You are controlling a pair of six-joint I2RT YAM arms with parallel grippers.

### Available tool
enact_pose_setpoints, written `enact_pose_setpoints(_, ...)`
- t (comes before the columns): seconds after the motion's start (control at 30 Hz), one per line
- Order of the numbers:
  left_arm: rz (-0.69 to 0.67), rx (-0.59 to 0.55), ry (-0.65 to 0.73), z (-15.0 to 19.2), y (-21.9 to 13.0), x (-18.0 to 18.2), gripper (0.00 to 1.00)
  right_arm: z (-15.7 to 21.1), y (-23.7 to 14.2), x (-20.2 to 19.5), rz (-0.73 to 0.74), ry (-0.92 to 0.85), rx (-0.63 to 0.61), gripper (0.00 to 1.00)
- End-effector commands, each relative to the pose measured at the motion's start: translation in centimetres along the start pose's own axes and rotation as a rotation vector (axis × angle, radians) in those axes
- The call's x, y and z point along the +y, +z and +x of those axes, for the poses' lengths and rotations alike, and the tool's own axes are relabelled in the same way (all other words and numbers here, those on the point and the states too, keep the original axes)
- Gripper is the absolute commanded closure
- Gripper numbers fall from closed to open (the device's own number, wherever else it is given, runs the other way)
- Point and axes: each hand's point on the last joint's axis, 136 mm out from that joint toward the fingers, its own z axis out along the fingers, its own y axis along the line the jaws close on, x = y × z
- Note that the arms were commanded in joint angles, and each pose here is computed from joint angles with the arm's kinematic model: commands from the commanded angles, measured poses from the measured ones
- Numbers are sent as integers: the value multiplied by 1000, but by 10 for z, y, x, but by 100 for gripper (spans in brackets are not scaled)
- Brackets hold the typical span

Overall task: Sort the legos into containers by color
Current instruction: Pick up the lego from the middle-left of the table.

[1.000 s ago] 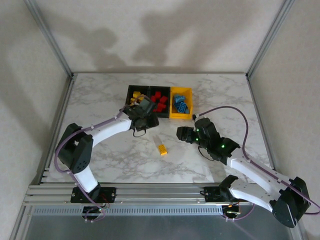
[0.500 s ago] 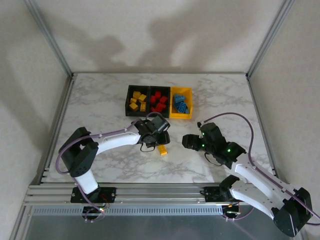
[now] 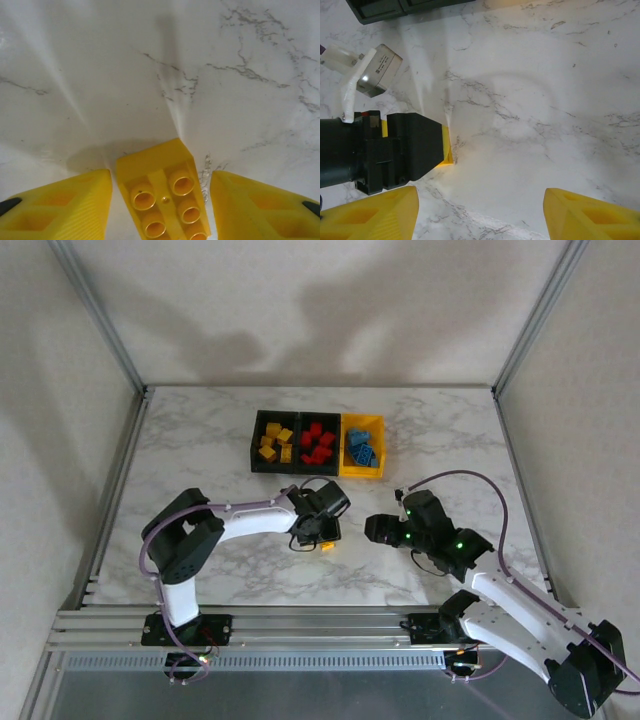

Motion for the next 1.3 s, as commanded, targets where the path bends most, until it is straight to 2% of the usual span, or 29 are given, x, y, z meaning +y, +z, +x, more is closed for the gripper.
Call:
enact_pose_setpoints(0.0, -11, 29, 17, 6, 1, -4, 51, 1, 0, -2, -1, 20, -4, 33)
enact_pose_setpoints(0.2, -17, 35, 29, 5, 5, -3, 63, -1, -2, -3, 4, 25, -17, 33)
enact_pose_setpoints(0.57, -29, 13, 42, 0, 0, -3, 65, -4, -4, -5, 17, 31, -37, 33)
enact_pose_setpoints(0.83, 7, -128, -8, -49, -41, -2, 65, -7, -5, -4, 9, 34, -56, 33)
enact_pose_setpoints(1.03, 15, -224, -93, -94, -69, 21, 65, -12, 7, 7, -30, 25, -46, 34)
enact_pose_setpoints(1.27, 12, -364, -203, -165, -104, 55, 64, -25, 24, 30, -91, 4, -48, 34)
